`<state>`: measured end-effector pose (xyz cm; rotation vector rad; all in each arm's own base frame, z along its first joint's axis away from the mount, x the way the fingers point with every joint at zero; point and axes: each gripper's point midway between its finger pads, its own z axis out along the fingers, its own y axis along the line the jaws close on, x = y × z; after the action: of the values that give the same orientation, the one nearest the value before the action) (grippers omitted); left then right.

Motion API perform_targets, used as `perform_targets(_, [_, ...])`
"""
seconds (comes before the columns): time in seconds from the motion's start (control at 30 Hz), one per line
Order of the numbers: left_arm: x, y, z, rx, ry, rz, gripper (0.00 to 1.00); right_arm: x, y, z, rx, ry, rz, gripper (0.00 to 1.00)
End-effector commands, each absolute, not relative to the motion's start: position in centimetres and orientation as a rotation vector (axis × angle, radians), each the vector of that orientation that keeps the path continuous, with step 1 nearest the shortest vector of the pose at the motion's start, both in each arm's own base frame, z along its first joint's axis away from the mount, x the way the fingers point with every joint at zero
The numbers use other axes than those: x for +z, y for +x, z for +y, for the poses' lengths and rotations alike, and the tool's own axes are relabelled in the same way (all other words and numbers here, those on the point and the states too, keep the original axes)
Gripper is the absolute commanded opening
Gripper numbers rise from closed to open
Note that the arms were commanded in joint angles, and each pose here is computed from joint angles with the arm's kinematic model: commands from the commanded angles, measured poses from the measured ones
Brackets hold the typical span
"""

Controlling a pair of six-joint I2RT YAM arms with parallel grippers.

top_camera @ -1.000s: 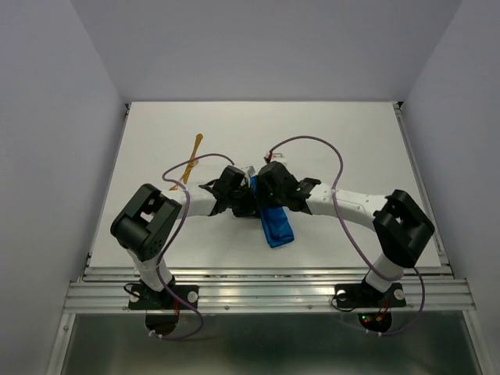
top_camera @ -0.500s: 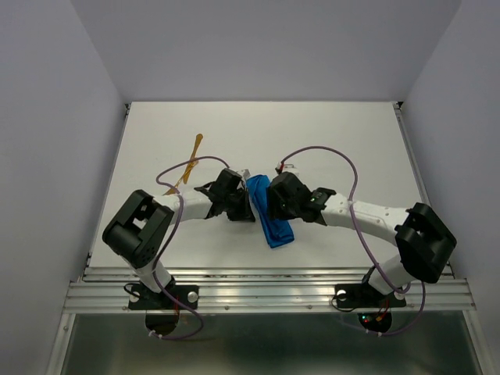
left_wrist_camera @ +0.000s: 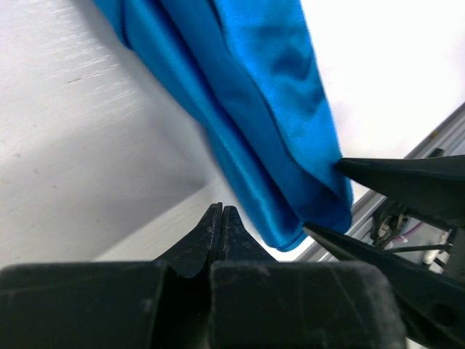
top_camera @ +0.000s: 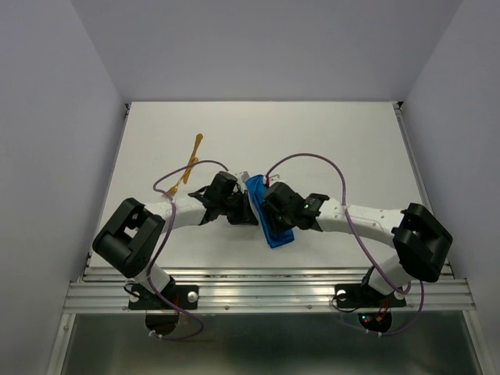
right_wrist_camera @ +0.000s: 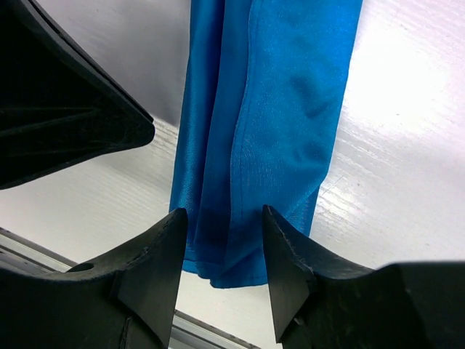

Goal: Fold the napkin into a case and place the utensils inside
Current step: Smooth out the smaller rectangle-folded napkin at the center of the board.

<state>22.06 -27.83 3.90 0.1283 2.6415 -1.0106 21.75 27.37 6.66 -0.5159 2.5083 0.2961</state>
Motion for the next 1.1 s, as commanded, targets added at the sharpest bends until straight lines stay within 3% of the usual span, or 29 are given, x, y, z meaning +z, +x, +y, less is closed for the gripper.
perform_targets(0.0, [5.1, 22.1, -29.1, -1.108, 0.159, 2.591, 0.0, 6.8, 21.9, 27.8, 0.23, -0.596, 2.48, 0.5])
perform_targets(0.5, [3.4, 21.0, -29.8, -1.131, 0.173, 2.636, 0.0, 4.9, 21.5, 27.7, 0.113, -0.628, 2.491, 0.48])
perform_targets(0.6, [3.4, 21.0, -29.8, -1.136, 0.171, 2.633, 0.0, 4.5, 21.4, 27.6, 0.111, -0.622, 2.502, 0.37])
perform_targets(0.83, [3.3, 20.8, -29.8, -1.144, 0.166, 2.631, 0.0, 4.6, 21.4, 27.6, 0.122, -0.596, 2.5, 0.02])
perform_targets(1.07, [3.1, 20.5, -29.8, -1.146, 0.162, 2.634, 0.0, 6.4, 21.9, 28.5, 0.178, -0.572, 2.459, 0.01])
